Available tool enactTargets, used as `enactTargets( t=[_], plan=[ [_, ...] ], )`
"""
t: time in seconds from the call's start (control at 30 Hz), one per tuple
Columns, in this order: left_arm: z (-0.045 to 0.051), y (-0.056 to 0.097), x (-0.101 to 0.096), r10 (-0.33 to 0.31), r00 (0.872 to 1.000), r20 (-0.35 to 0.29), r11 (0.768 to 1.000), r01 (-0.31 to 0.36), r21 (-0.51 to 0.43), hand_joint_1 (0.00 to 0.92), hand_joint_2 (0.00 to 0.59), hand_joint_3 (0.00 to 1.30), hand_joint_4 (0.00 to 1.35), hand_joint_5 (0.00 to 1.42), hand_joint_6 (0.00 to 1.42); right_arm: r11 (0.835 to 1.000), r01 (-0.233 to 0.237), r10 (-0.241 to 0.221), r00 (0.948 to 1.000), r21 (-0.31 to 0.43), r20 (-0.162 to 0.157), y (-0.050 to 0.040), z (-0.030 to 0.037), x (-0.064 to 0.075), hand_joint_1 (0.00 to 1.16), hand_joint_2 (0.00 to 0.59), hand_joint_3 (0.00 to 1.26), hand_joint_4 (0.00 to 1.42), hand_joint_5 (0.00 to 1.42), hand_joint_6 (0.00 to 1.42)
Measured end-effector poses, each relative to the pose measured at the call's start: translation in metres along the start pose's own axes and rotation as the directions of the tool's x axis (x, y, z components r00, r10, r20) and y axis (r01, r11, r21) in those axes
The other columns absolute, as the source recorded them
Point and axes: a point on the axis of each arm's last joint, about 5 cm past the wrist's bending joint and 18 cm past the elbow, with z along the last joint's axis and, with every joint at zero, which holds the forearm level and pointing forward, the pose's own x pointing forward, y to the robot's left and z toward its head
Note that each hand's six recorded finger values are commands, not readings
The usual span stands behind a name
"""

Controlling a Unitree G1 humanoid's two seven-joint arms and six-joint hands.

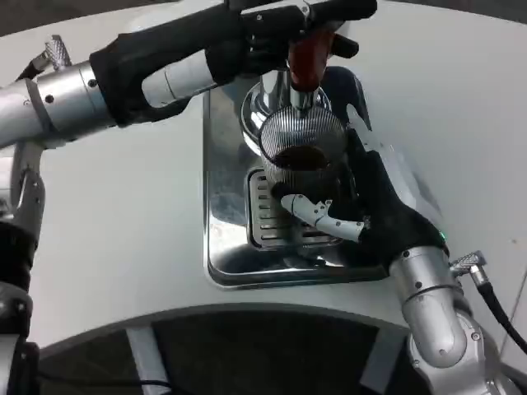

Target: Grasp the cup under the faucet to collect the drink, then remove the cup.

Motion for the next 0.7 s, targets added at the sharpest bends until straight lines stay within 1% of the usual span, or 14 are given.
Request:
enactTargets(
  t=[0.13, 0.27, 0.4, 0.53, 0.7],
  plan=[
    [0.0018, -0.001, -0.007, 0.022, 1.000, 0.012, 1.000, -0.021, -0.022, 0.000, 0.053, 0.11, 0.01, 0.12, 0.05, 1.000, 0.002, -0.002, 1.0000, 0.003, 0.002, 0.0002, 0.0006, 0.000, 0.63, 0.215, 0.03, 0.00, 0.00, 0.00],
    [0.0066, 0.000, -0.019, 0.045, 0.999, -0.005, 0.998, -0.045, -0.032, 0.000, 0.053, 0.12, 0.02, 0.13, 0.05, 1.000, 0.006, -0.006, 1.0000, 0.006, 0.003, 0.0009, 0.0012, 0.000, 0.64, 0.215, 0.04, 0.00, 0.00, 0.00],
    [0.0092, -0.001, -0.030, 0.074, 0.997, -0.009, 0.996, -0.074, -0.053, 0.000, 0.053, 0.13, 0.03, 0.13, 0.07, 1.000, 0.008, -0.008, 1.0000, 0.009, 0.003, 0.0015, 0.0016, 0.000, 0.65, 0.217, 0.05, 0.00, 0.00, 0.00],
    [0.0121, -0.003, -0.042, 0.103, 0.994, -0.036, 0.992, -0.105, -0.063, 0.000, 0.054, 0.14, 0.03, 0.14, 0.07, 1.000, 0.011, -0.011, 0.9999, 0.012, 0.003, 0.0028, 0.0024, -0.001, 0.65, 0.217, 0.08, 0.00, 0.00, 0.00],
    [0.0161, -0.004, -0.056, 0.142, 0.987, -0.073, 0.987, -0.147, -0.070, 0.000, 0.054, 0.15, 0.05, 0.15, 0.07, 0.999, 0.020, -0.020, 0.9998, 0.025, -0.002, 0.0055, 0.0041, -0.001, 0.69, 0.218, 0.15, 0.00, 0.00, 0.00]
  ],
)
